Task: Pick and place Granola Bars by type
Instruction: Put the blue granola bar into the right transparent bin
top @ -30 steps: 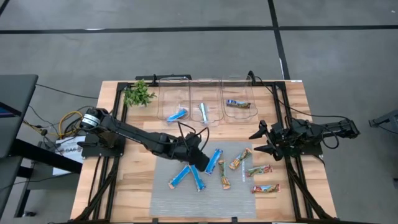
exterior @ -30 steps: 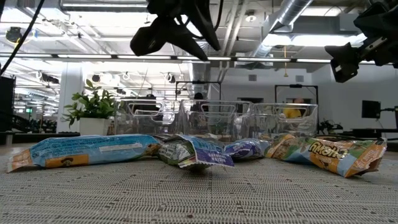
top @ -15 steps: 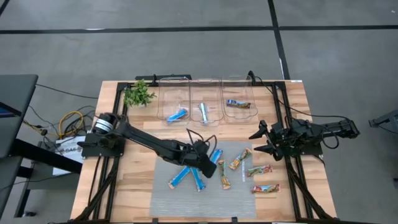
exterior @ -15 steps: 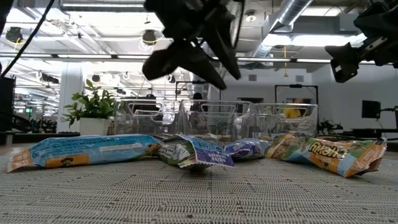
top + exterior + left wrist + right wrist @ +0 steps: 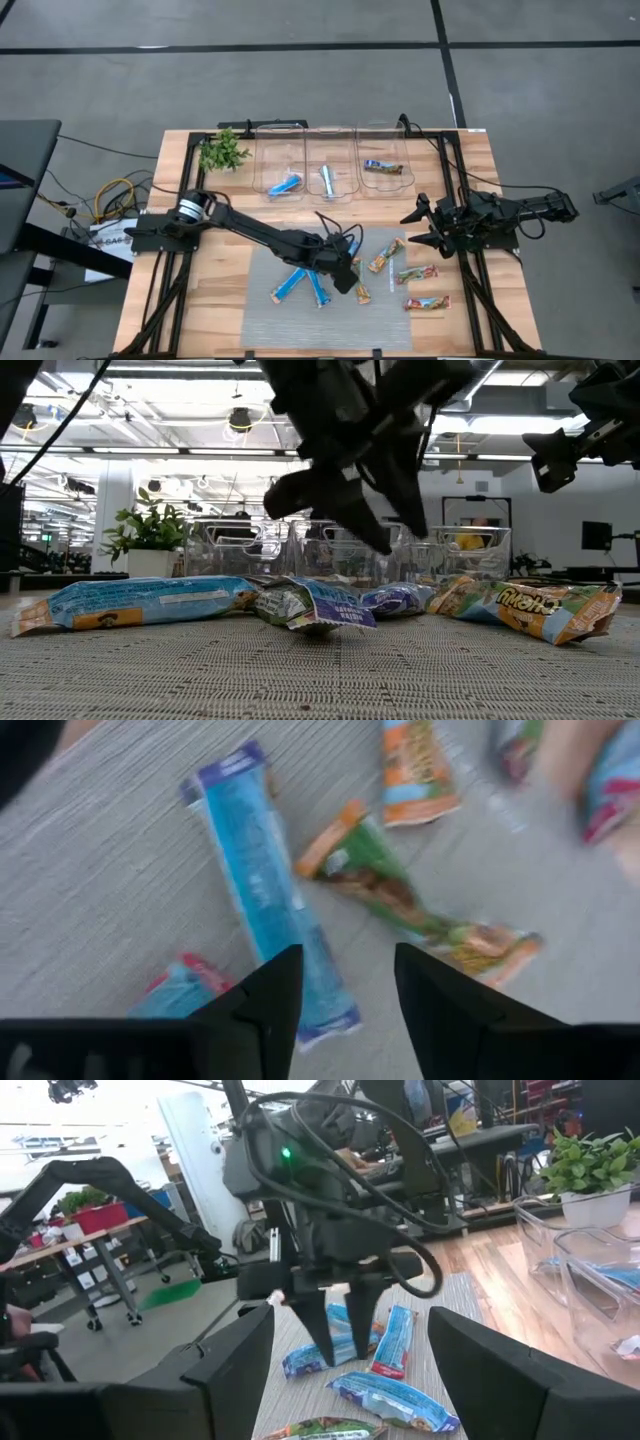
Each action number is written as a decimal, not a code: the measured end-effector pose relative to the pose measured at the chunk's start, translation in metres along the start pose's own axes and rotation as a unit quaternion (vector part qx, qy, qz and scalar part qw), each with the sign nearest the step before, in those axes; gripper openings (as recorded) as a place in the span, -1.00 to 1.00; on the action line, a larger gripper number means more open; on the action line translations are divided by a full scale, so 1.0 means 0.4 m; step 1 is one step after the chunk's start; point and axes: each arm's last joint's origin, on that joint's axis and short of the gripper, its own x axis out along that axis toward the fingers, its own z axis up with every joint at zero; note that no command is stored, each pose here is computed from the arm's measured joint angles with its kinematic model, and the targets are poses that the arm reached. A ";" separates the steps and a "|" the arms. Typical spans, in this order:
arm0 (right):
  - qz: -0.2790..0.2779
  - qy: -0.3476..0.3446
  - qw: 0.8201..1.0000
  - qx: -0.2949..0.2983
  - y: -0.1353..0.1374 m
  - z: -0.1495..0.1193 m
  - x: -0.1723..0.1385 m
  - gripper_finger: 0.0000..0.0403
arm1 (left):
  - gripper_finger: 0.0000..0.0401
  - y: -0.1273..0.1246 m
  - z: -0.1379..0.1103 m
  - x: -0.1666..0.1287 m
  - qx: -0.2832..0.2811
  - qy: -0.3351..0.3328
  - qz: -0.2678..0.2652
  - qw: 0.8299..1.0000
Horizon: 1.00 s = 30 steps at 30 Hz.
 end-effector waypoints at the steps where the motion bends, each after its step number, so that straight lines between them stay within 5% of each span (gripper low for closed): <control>1: 0.000 0.000 1.000 0.000 0.000 0.000 0.000 0.29 | -0.20 0.002 0.004 0.004 0.000 0.002 0.005 1.000; 30: 0.000 0.000 1.000 0.000 0.000 0.000 0.000 0.29 | -0.11 0.026 -0.005 0.103 0.017 0.044 0.026 0.999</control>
